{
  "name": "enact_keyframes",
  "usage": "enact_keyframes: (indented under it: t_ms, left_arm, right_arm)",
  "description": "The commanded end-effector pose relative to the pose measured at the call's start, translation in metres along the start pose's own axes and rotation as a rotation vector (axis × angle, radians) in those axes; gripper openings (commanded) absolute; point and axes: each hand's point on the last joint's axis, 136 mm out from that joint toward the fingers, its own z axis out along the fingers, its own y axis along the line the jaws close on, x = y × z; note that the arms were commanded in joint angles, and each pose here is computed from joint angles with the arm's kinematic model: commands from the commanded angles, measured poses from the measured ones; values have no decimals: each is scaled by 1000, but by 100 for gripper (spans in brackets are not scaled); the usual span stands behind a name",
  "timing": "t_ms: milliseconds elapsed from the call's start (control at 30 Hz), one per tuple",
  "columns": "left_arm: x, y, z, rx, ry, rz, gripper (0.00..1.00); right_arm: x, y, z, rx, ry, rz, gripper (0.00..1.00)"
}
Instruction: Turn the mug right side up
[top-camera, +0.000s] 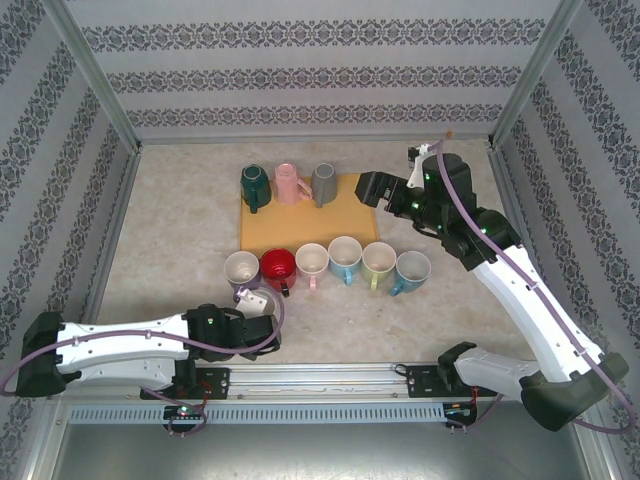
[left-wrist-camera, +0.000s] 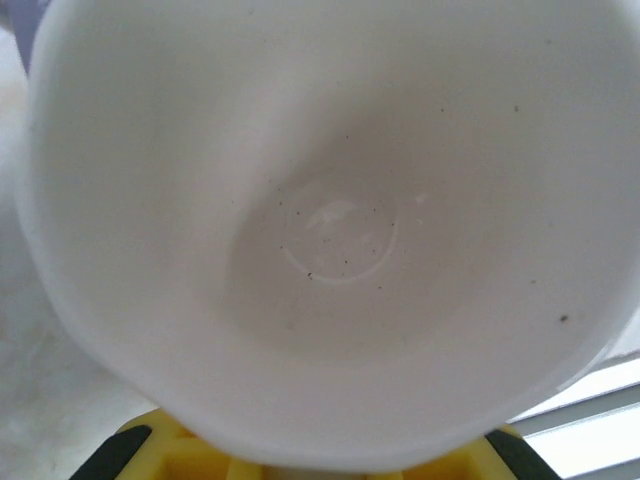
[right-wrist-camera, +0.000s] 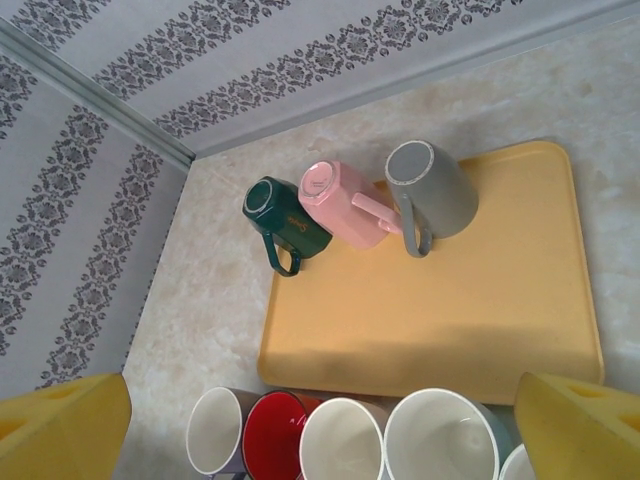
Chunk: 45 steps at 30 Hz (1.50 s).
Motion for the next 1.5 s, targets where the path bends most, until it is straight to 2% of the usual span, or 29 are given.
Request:
enact_keyframes:
  t_ms: [0, 100, 233, 333, 567, 667, 867, 1000, 1267, 1367, 1467]
  left_arm:
    - [-15, -16, 4, 38, -67, -38, 10]
    - [-16, -15, 7, 21, -70, -42, 14]
    - [-13, -14, 7, 24, -63, -63, 30]
    - [-10, -11, 6, 31, -62, -77, 38]
    - [-12, -18, 2, 96, -79, -77, 50]
    - [-13, -25, 1, 134, -82, -62, 52]
    - [-13, -16, -6, 127, -90, -88, 55]
    - [-18, -14, -21, 162, -108, -86, 57]
    - [-61, 5, -90, 125, -191, -72, 59]
    - [-92, 21, -109, 88, -200, -171, 64]
    - [-131, 33, -107, 137, -93, -330, 64]
  right_arm:
    - [-4, 8, -6, -34, -30, 1, 98]
    - [-4, 7, -7, -32, -31, -1, 98]
    - [-3, 7, -8, -36, -29, 2, 98]
    - [-1, 7, -7, -35, -23, 2, 98]
    - [2, 4, -3, -33, -16, 7, 98]
    - [4, 3, -2, -30, -11, 8, 98]
    - [2, 2, -5, -27, -15, -4, 98]
    - [0, 2, -7, -38, -10, -10, 98]
    - [-5, 4, -9, -55, 18, -43, 98]
    - [-7, 2, -8, -46, 22, -48, 98]
    - [-6, 3, -4, -55, 41, -48, 98]
